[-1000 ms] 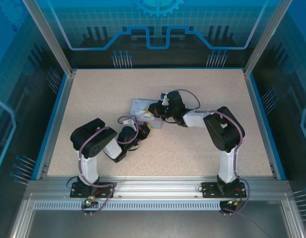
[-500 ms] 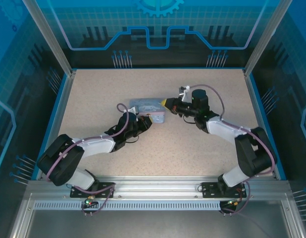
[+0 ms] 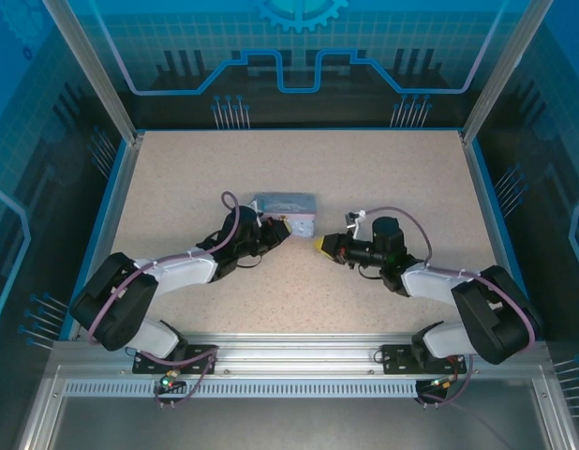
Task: Unlock the padlock with the key
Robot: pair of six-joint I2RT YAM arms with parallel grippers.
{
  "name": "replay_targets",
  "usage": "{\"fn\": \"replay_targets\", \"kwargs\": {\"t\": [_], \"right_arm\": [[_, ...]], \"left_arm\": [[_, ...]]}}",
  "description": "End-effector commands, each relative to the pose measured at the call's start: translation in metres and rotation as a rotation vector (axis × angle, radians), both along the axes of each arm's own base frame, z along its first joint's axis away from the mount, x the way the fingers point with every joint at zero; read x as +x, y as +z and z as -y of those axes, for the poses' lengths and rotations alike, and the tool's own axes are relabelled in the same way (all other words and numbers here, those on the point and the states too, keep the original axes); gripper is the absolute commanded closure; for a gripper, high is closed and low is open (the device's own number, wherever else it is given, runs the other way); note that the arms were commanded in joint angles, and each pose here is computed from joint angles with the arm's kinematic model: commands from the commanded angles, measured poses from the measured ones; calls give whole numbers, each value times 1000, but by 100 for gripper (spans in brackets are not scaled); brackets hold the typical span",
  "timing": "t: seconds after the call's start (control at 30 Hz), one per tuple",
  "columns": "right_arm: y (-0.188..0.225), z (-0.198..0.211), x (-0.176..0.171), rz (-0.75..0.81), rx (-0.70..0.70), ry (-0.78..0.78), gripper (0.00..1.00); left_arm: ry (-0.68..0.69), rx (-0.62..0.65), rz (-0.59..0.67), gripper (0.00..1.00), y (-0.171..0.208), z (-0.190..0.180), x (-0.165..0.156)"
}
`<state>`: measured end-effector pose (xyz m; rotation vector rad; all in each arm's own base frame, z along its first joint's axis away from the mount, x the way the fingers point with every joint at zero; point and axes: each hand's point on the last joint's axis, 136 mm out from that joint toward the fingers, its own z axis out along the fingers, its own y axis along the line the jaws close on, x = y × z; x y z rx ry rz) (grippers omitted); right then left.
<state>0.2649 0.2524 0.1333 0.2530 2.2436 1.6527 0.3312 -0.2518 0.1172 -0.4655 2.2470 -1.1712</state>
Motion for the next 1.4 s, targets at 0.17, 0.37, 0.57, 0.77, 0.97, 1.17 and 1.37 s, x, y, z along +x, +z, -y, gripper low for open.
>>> {"fn": "replay_targets", "kwargs": {"t": [0.17,0.37,0.57,0.77,0.97,1.17,1.37], "right_arm": [[23,-17,9,56,100,-96,100],[13,-15,21,29,118,-161,100],[16,-22,32,34,165,-183,100],[17,-26,35,38,151,-194,100],[13,-30,41,25,150,-206,100],[4,-34,42,1,150,-220,100],[-6,-30,42,-17,150,-242,100]], "left_arm": [[26,-209,90,100,38,8,9],[43,-264,89,100,42,7,8],[64,-315,78,100,43,6,9],[88,-356,59,100,44,5,9],[109,-408,33,100,40,5,10],[122,-446,15,100,34,6,13],[126,-437,15,100,33,5,13]]}}
